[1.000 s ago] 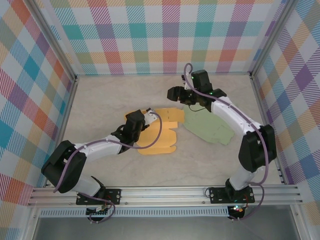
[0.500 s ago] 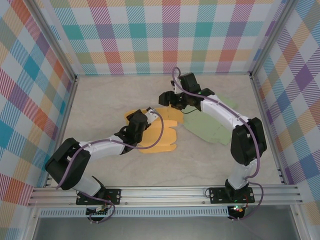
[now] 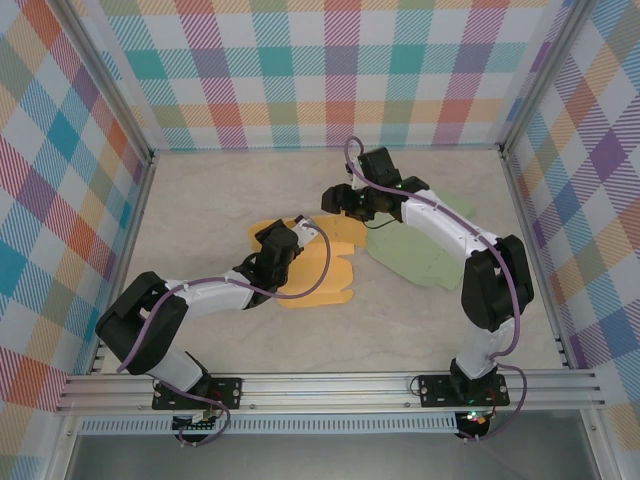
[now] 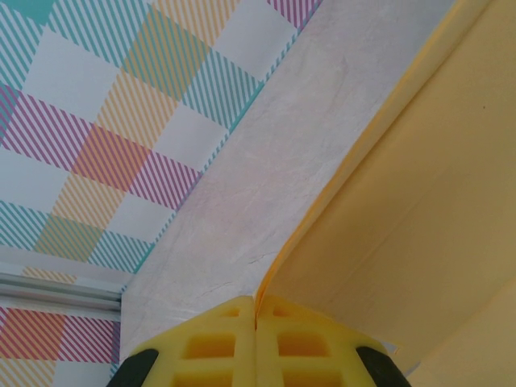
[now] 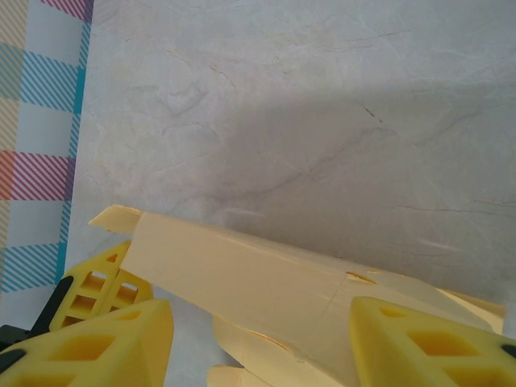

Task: Fold the paper box

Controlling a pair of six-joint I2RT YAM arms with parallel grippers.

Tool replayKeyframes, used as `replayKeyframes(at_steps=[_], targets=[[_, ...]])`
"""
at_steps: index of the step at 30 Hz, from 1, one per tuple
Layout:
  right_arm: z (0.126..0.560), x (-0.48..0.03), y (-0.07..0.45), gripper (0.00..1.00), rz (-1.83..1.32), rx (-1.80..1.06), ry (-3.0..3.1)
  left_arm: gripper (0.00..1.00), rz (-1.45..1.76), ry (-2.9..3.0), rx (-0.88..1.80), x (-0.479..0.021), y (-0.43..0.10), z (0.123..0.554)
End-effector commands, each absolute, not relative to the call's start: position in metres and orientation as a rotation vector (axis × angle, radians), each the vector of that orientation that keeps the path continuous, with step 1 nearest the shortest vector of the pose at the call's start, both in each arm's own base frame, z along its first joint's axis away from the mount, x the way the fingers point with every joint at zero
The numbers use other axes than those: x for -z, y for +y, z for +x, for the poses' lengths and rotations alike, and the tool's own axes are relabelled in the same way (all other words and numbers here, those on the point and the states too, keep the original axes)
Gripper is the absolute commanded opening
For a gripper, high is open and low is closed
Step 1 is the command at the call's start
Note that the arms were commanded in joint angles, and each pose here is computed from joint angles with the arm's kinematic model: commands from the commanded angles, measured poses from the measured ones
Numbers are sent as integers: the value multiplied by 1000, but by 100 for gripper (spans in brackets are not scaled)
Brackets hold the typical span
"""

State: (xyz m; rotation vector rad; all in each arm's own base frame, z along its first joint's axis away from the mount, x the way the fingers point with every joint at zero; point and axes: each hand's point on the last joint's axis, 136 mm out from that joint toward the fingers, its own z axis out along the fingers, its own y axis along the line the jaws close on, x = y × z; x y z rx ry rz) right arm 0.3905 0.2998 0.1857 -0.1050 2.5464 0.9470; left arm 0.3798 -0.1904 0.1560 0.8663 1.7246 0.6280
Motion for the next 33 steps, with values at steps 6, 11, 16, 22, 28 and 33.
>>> replayKeyframes(at_steps=[6, 11, 16, 22, 28, 33], targets=[[376, -178, 306, 57, -91, -1030, 2576, 0, 685, 1693, -621, -177, -192, 389], [369, -174, 301, 47, -84, -1042, 2575, 0, 630, 1702, -598, -178, -192, 392], [368, -181, 288, 53, -99, -1006, 2543, 0, 613, 1700, -603, -180, -191, 393], [366, -181, 257, 75, -148, -780, 2495, 0, 644, 1685, -557, -183, -194, 387], [360, -161, 243, 84, -164, -752, 2510, 0, 680, 1685, -541, -177, -197, 384], [380, -140, 226, 84, -105, -644, 2545, 0, 693, 1681, -524, -176, -199, 383]])
